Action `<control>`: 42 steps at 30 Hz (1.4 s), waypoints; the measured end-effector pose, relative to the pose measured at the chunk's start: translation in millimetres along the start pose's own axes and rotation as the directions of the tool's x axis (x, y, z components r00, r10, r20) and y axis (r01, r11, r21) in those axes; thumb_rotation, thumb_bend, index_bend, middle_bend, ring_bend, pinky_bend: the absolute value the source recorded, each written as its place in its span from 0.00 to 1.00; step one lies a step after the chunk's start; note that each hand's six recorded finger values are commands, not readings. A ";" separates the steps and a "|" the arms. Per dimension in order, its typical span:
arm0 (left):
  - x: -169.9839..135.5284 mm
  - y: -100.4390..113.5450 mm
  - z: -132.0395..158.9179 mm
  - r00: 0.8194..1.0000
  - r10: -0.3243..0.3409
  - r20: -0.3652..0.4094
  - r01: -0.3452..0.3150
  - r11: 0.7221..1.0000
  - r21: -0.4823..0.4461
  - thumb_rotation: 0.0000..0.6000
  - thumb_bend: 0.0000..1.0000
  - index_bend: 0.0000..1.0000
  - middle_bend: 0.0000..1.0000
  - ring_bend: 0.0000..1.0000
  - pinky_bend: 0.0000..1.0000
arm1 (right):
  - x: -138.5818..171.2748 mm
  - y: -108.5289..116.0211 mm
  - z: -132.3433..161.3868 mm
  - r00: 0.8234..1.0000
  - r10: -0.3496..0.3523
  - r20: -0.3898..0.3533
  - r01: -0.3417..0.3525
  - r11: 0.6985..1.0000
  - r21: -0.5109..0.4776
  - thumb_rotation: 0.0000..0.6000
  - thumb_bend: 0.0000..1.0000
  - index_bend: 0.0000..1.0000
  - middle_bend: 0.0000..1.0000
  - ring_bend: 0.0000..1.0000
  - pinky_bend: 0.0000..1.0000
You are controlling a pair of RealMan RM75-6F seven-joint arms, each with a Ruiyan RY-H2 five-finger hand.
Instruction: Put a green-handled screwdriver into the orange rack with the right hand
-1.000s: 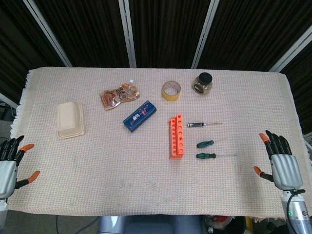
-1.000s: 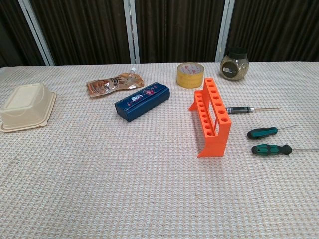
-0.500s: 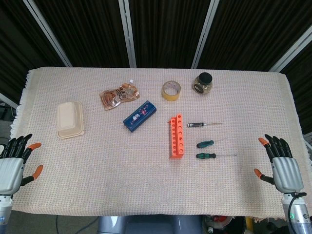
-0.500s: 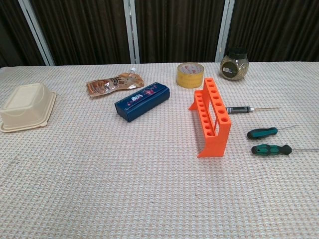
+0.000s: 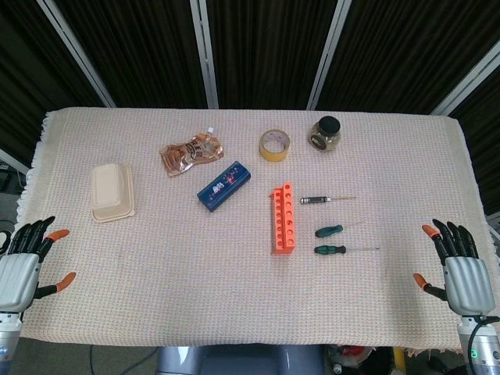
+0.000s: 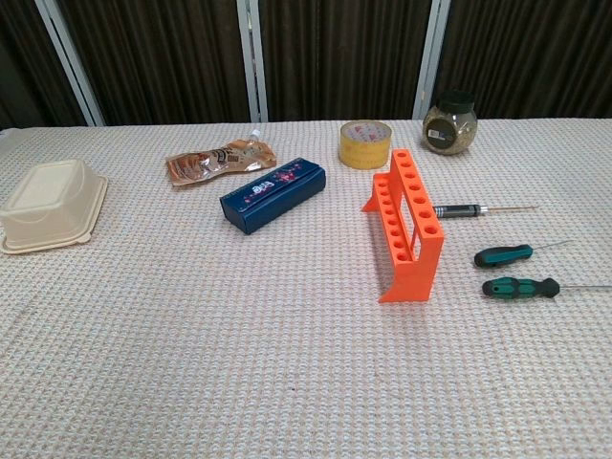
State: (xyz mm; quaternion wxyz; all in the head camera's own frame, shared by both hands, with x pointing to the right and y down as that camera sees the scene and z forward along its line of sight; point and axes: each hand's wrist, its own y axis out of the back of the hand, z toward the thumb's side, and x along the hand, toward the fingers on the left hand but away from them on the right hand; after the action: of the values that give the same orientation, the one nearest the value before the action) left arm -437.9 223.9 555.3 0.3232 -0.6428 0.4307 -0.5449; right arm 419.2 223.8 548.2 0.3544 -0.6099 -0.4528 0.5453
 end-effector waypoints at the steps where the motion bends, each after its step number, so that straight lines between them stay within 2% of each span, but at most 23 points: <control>1: 0.4 0.0 0.0 1.000 0.001 0.001 -0.001 1.000 0.006 1.00 0.23 0.22 0.03 0.01 0.00 | -0.2 0.6 0.3 1.000 -0.004 -0.003 0.004 1.000 -0.002 1.00 0.12 0.16 0.09 0.00 0.01; 11: 2.7 6.8 7.6 1.000 0.020 0.024 -0.021 0.999 0.035 1.00 0.24 0.23 0.03 0.01 0.00 | -3.1 2.5 0.5 1.000 -0.019 -0.017 0.018 1.000 -0.007 1.00 0.13 0.23 0.10 0.00 0.01; 17: 6.2 12.2 10.5 0.999 0.028 0.040 -0.029 0.999 0.039 1.00 0.24 0.23 0.03 0.01 0.00 | -16.8 -6.4 13.8 0.997 0.038 -0.065 -0.039 0.999 -0.019 1.00 0.18 0.31 0.09 0.00 0.01; 21: 8.8 12.3 10.4 0.999 0.015 0.048 -0.018 0.998 0.055 1.00 0.24 0.23 0.03 0.01 0.00 | -29.4 -17.7 29.3 0.989 0.095 -0.115 -0.096 0.995 -0.007 1.00 0.19 0.35 0.09 0.00 0.01; 26: 13.9 18.2 9.9 0.999 0.014 0.049 -0.018 0.997 0.075 1.00 0.24 0.23 0.03 0.01 0.00 | -40.5 -29.4 44.9 0.979 0.130 -0.154 -0.114 0.987 0.112 1.00 0.21 0.34 0.09 0.00 0.01; 29: 16.1 21.4 11.7 0.998 0.019 0.054 -0.024 0.996 0.082 1.00 0.24 0.23 0.03 0.01 0.00 | -47.2 -38.8 55.8 0.973 0.151 -0.174 -0.114 0.973 0.202 1.00 0.22 0.34 0.09 0.00 0.01; 34: 21.4 24.6 18.3 0.997 0.017 0.074 -0.024 0.995 0.093 1.00 0.24 0.23 0.03 0.01 0.00 | -58.5 -59.6 76.5 0.959 0.204 -0.197 -0.134 0.939 0.318 1.00 0.24 0.32 0.09 0.00 0.01; 42: 31.9 26.8 29.8 0.994 0.010 0.109 -0.022 0.993 0.112 1.00 0.24 0.23 0.02 0.01 0.00 | -68.3 -88.7 99.1 0.940 0.276 -0.202 -0.166 0.884 0.436 1.00 0.27 0.32 0.09 0.00 0.01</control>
State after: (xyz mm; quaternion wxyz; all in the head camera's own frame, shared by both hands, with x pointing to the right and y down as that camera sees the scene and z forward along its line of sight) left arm -413.0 182.1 539.2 0.3862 -0.6486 0.3863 -0.5301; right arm 307.0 183.6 638.6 0.4662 -0.6346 -0.2042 0.5816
